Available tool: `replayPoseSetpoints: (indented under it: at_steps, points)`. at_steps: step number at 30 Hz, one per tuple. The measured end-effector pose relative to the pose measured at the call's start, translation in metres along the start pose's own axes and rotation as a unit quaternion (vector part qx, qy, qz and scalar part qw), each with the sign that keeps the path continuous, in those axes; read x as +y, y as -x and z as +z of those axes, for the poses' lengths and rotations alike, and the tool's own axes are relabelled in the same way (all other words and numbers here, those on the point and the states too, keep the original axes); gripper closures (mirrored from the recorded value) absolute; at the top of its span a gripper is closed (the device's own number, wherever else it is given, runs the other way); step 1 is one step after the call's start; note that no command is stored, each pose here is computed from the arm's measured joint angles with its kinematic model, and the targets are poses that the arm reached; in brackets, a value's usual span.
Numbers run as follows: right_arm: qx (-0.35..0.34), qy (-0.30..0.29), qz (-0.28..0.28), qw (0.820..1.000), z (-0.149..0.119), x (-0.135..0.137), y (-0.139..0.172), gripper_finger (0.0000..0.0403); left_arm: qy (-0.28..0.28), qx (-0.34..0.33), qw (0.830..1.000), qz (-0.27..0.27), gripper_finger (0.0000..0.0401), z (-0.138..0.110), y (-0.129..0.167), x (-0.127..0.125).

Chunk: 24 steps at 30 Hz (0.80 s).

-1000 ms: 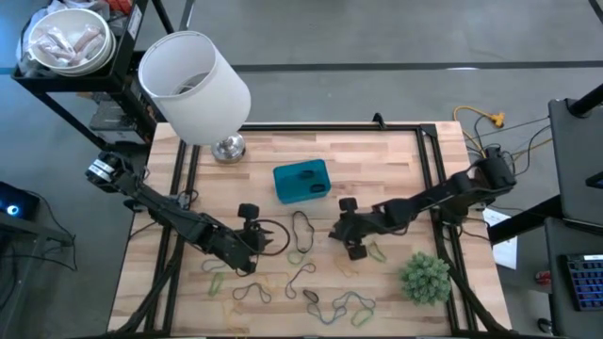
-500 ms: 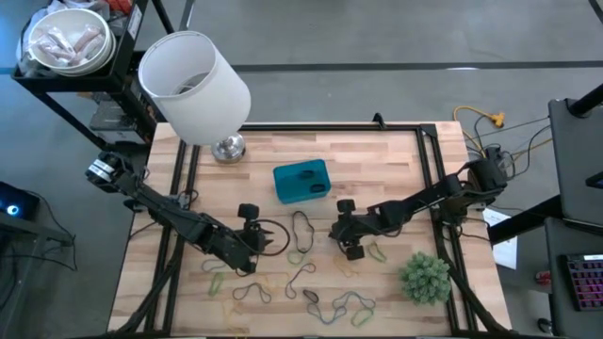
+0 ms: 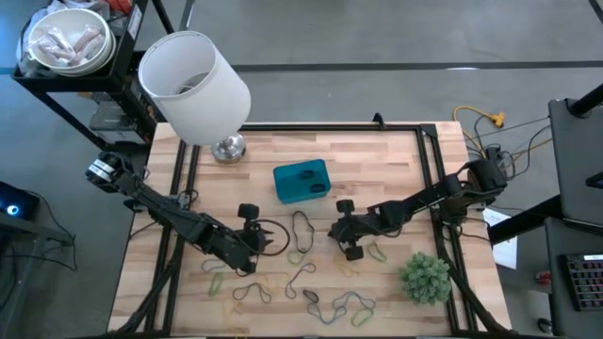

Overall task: Pick and place rubber bands into bin
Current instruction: Put the black rubber band into the blue bin

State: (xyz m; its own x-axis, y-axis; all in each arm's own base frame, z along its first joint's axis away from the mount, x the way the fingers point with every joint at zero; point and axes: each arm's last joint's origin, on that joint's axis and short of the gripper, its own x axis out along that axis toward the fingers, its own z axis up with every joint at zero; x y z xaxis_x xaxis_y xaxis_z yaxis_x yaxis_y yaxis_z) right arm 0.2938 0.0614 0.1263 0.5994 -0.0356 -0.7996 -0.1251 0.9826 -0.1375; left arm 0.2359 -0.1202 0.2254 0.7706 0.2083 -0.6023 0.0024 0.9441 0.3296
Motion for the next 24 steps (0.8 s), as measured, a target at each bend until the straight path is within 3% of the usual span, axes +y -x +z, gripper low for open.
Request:
replayPoseSetpoints:
  at_steps: [6, 11, 24]
  points:
    - [-0.001, 0.003, 0.047, 0.999, 0.0, 0.003, 0.0, 0.0371, 0.0, 0.0, 1.0, 0.0, 0.0319, 0.0, 0.0, 0.0]
    - [-0.001, 0.011, 0.049, 0.999, 0.0, 0.003, 0.0, 0.0383, 0.0, 0.0, 1.0, 0.0, 0.0319, 0.0, 0.0, 0.0]
    - [-0.037, 0.07, -0.038, 0.996, 0.02, -0.003, 0.005, 0.0394, -0.001, 0.001, 1.0, 0.0, 0.0319, 0.0, 0.0, 0.0]
